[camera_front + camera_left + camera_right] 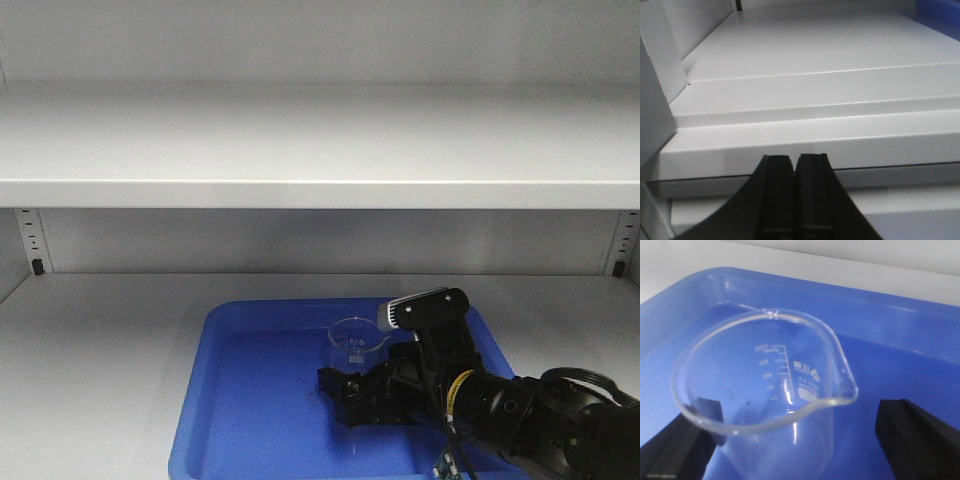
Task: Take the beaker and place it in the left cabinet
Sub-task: 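Lower the beaker onto the blue tray with the right gripper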
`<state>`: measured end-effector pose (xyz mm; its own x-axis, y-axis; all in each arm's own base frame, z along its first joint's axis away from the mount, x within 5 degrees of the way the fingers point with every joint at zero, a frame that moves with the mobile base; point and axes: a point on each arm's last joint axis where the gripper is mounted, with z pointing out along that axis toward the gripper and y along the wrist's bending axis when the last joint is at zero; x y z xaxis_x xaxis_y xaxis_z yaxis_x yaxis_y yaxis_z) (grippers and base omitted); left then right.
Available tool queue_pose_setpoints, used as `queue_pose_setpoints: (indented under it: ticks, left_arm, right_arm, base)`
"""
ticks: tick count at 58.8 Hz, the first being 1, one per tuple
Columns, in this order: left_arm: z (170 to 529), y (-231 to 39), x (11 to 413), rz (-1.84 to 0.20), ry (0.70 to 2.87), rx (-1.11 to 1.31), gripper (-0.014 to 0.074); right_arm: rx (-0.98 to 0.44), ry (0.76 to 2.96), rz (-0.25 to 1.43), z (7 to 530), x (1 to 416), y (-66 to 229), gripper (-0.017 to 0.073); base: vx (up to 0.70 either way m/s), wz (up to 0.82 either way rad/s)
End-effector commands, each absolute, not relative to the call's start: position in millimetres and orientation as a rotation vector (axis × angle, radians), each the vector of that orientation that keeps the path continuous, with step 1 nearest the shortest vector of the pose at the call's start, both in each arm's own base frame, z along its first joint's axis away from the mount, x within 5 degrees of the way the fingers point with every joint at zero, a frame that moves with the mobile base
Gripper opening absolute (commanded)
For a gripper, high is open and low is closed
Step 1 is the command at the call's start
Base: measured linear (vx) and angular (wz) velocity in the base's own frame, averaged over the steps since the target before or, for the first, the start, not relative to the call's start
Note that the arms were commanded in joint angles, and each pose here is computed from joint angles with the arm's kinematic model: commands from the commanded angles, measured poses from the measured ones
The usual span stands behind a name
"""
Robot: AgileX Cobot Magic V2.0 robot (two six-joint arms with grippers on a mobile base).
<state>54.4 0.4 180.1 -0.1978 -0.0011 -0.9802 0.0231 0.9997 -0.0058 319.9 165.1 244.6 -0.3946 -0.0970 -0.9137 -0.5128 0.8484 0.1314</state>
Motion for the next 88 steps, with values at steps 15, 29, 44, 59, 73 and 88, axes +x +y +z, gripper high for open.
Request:
queue_pose_setpoints:
  ticks: [15, 29, 44, 59, 73, 88]
  left_arm:
    - [191.8, -0.9, 54.5, -0.040, 1.667, 0.021, 0.0004]
    - [191.8, -0.9, 54.5, -0.040, 1.667, 0.021, 0.0004]
    - [191.8, -0.9, 54.5, -0.040, 1.667, 0.021, 0.0004]
    - [191.8, -0.9, 54.5, -0.040, 1.667, 0.021, 0.0004]
    - [191.8, -0.9, 54.5, -0.040, 1.667, 0.021, 0.0004]
    - [191.8, -0.9, 54.5, -0.040, 1.667, 0.021, 0.0004]
  right_arm:
    - [-0.474, 1.866, 0.602, 279.0, 308.3, 168.8, 0.0621]
    - [-0.527, 1.917, 0.637, 279.4, 300.4, 170.0, 0.0582]
    - [-0.568, 1.967, 0.629, 285.4, 290.3, 166.6, 0.0578]
    - [-0.561, 2.000, 0.636, 292.0, 281.9, 162.9, 0.0578]
    - [-0.573, 2.000, 0.656, 292.8, 280.2, 163.9, 0.0564]
    - [-0.572, 2.000, 0.655, 292.8, 280.2, 163.8, 0.0529]
  base:
    - [0.00, 0.00]
    - [0.00, 0.00]
    - [0.00, 0.00]
    - [0.00, 0.00]
    - [0.00, 0.00]
    - [0.00, 0.00]
